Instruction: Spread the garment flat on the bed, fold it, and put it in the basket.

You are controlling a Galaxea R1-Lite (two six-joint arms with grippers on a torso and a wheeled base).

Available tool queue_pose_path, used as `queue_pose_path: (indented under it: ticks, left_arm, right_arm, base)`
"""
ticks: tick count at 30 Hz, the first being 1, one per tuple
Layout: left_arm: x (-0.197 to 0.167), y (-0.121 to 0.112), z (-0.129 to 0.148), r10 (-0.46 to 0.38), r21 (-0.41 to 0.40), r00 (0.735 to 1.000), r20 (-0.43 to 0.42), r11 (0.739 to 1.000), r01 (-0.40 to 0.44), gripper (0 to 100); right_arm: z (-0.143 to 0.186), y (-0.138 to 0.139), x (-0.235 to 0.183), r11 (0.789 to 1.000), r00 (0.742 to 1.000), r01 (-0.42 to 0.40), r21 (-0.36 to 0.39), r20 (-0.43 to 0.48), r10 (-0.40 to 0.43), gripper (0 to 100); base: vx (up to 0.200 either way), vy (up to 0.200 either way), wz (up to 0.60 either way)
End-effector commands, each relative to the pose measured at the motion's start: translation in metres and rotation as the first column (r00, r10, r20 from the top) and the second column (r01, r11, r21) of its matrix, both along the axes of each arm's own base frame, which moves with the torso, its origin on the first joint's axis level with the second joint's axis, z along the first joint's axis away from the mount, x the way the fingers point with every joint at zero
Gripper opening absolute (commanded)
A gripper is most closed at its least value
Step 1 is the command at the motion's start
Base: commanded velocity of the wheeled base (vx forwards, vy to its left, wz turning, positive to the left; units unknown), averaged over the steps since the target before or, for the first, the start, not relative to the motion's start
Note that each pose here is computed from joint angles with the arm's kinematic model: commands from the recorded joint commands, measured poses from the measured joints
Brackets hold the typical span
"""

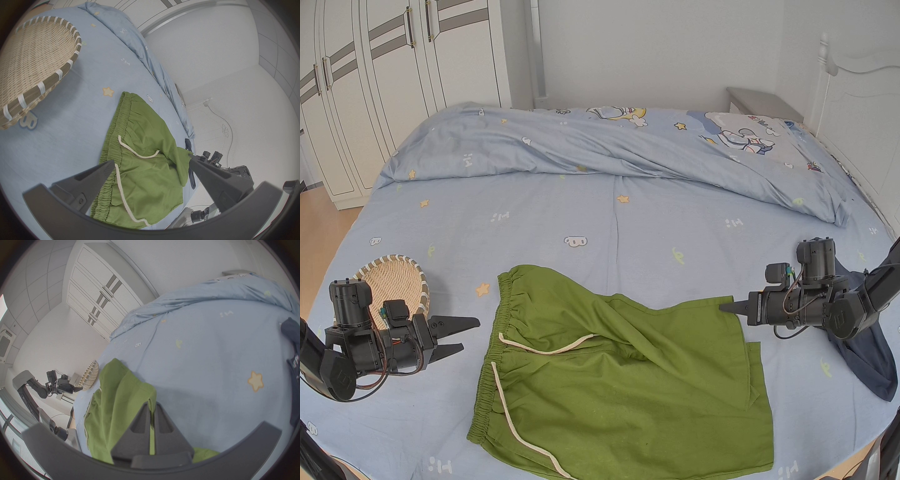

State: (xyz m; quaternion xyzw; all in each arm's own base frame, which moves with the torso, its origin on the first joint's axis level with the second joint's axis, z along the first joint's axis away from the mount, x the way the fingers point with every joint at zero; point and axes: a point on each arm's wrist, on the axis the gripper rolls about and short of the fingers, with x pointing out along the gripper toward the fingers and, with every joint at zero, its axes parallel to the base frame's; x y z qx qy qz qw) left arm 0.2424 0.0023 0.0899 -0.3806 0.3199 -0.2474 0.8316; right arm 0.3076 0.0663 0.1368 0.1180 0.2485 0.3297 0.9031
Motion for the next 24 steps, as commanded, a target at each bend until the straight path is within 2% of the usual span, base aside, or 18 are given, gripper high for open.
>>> queue_pose_path:
  ticks: [1, 6, 13, 24]
  left_arm:
    - [0.002, 0.001, 0.002, 0.005, 0.000, 1.000, 0.008, 1.000, -0.005, 100]
    - [0.006, 0.005, 0.007, 0.019, 0.001, 0.999, 0.035, 1.000, -0.019, 100]
    - [0.005, 0.009, 0.006, 0.036, -0.001, 0.999, 0.025, 0.999, -0.036, 100]
    - [0.004, 0.011, 0.004, 0.045, 0.001, 0.999, 0.021, 0.999, -0.045, 100]
  right_arm:
    - [0.016, -0.001, 0.011, 1.000, 0.999, 0.013, 0.018, 0.041, -0.014, 0]
    - [0.032, -0.005, 0.026, 0.999, 0.997, 0.033, 0.028, 0.070, -0.035, 0]
    - [0.044, -0.009, 0.052, 0.998, 0.994, 0.056, 0.038, 0.089, -0.059, 0]
    - [0.049, -0.015, 0.097, 0.995, 0.990, 0.088, 0.046, 0.104, -0.092, 0]
  base:
    - [0.000, 0.000, 0.00]
    - [0.000, 0.000, 0.00]
    - [0.000, 0.000, 0.00]
    - [0.000, 0.000, 0.00]
